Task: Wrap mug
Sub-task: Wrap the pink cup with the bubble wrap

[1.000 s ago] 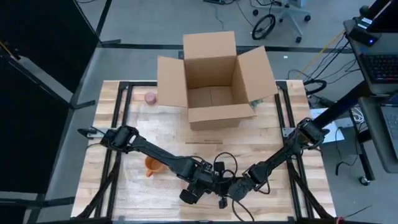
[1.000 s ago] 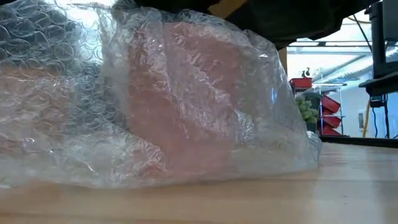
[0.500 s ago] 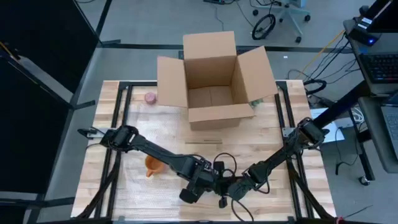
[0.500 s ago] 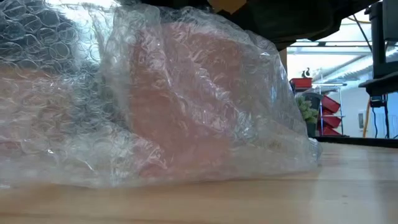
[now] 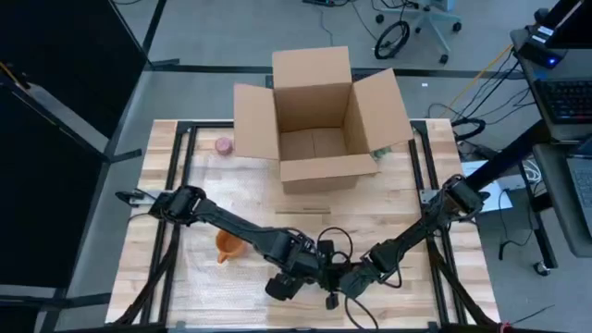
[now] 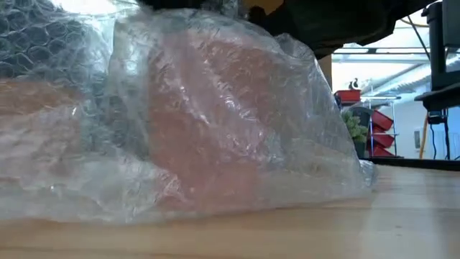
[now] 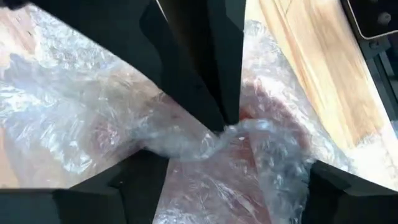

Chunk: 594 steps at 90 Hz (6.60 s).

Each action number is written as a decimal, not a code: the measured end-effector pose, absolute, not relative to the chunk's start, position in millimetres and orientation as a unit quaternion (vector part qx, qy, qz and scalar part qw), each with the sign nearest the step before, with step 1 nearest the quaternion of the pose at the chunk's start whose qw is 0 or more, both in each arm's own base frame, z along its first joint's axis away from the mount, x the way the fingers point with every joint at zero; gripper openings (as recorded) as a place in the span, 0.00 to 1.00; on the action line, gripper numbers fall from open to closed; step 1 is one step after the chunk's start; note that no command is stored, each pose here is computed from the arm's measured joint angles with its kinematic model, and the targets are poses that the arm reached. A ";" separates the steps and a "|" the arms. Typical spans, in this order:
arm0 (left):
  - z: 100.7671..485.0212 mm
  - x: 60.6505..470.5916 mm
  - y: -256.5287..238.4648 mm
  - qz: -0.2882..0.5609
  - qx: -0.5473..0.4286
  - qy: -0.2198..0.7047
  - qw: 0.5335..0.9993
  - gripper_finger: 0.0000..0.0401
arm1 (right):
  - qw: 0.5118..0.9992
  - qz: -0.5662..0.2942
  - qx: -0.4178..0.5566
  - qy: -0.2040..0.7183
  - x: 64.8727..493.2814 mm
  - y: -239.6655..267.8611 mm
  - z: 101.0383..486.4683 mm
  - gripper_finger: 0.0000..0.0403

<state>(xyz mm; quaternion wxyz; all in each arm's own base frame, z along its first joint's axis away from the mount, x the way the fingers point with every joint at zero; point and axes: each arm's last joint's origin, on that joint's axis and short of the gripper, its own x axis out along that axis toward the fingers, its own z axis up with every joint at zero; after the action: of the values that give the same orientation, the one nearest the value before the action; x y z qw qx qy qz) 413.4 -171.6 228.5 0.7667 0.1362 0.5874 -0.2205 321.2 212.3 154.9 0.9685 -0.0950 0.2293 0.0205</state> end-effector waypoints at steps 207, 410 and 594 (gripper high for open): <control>245.8 382.3 -149.4 -0.117 0.163 0.577 0.792 0.64 | 0.950 0.007 -0.104 0.294 341.2 194.0 174.6 0.32; 198.7 294.9 -107.9 0.000 0.124 0.625 0.771 0.64 | 0.950 -0.017 -0.053 0.307 356.8 184.8 144.9 0.00; 153.7 339.0 -140.5 -0.057 0.058 0.520 0.850 0.64 | 0.929 0.065 0.002 0.364 348.8 170.8 173.1 0.39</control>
<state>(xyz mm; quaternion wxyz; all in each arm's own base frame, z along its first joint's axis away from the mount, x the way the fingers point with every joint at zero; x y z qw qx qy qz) 339.0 -140.5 153.7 0.8504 0.0583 0.5198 -0.0569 348.8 170.8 173.1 0.9290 0.0019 0.3642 0.0654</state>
